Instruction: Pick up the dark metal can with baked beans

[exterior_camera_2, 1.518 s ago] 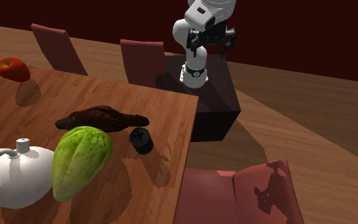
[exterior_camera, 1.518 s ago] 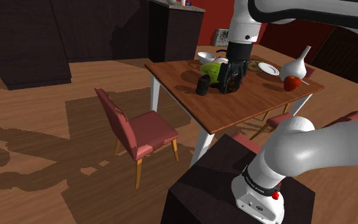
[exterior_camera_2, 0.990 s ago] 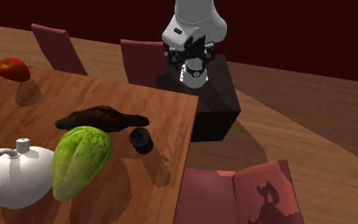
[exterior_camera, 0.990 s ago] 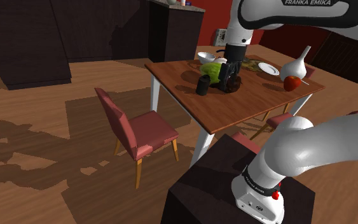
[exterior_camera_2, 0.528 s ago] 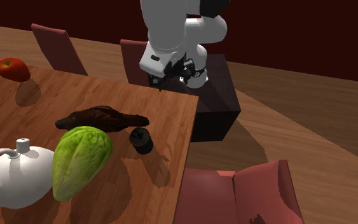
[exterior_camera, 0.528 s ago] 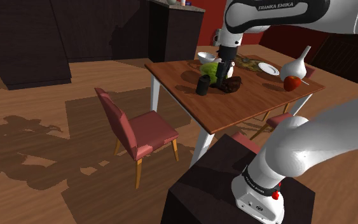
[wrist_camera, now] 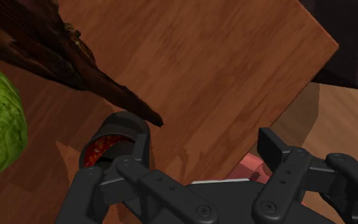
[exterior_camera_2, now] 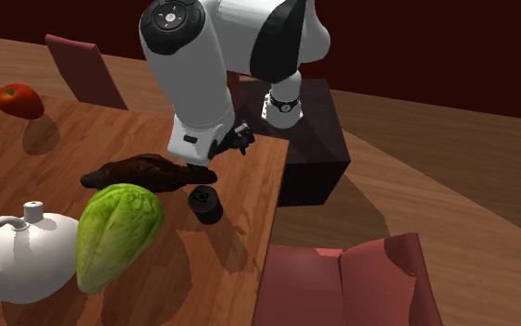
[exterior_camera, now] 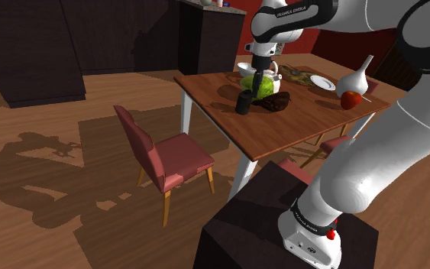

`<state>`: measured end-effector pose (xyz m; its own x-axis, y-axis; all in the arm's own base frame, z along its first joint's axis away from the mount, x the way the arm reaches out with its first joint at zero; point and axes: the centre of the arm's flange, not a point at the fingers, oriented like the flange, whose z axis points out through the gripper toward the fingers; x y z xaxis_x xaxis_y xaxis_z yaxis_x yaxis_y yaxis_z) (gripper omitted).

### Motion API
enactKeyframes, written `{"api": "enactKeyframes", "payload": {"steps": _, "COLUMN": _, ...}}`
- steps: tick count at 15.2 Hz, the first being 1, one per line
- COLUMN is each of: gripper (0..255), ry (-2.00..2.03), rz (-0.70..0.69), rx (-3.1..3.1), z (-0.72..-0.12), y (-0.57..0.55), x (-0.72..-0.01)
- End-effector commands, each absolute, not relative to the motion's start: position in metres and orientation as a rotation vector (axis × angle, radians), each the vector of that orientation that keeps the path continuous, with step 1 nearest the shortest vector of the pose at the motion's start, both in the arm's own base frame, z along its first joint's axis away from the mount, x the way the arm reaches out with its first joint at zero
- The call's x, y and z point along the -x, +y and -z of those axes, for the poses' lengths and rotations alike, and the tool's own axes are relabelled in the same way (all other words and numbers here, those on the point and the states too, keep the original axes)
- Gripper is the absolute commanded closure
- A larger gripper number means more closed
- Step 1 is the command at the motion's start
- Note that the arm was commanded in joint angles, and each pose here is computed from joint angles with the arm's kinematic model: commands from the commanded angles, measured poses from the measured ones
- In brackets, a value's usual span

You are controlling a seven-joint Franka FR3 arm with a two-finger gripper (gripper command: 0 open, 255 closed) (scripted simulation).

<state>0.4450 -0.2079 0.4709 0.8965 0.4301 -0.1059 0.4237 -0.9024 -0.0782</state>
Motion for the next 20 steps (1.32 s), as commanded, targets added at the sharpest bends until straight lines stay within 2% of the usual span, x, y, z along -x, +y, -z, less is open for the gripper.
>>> {"api": "enactKeyframes", "payload": {"steps": 1, "gripper": 0, "ry": -0.764, "rz": -0.179, "rx": 2.988, "z": -0.462, "y": -0.219, "x": -0.464}}
{"api": "enactKeyframes", "payload": {"steps": 7, "gripper": 0, "ry": -0.993, "rz": -0.155, "rx": 2.92, "z": -0.44, "y": -0.25, "x": -0.53}}
{"api": "enactKeyframes", "payload": {"steps": 17, "gripper": 0, "ry": -0.993, "rz": -0.155, "rx": 2.92, "z": -0.4, "y": -0.25, "x": -0.53}}
{"api": "enactKeyframes", "payload": {"steps": 18, "gripper": 255, "ry": -0.993, "rz": -0.155, "rx": 2.92, "z": -0.4, "y": -0.25, "x": -0.53}}
{"api": "enactKeyframes", "payload": {"steps": 20, "gripper": 255, "ry": -0.993, "rz": -0.155, "rx": 2.92, "z": -0.4, "y": -0.25, "x": -0.53}}
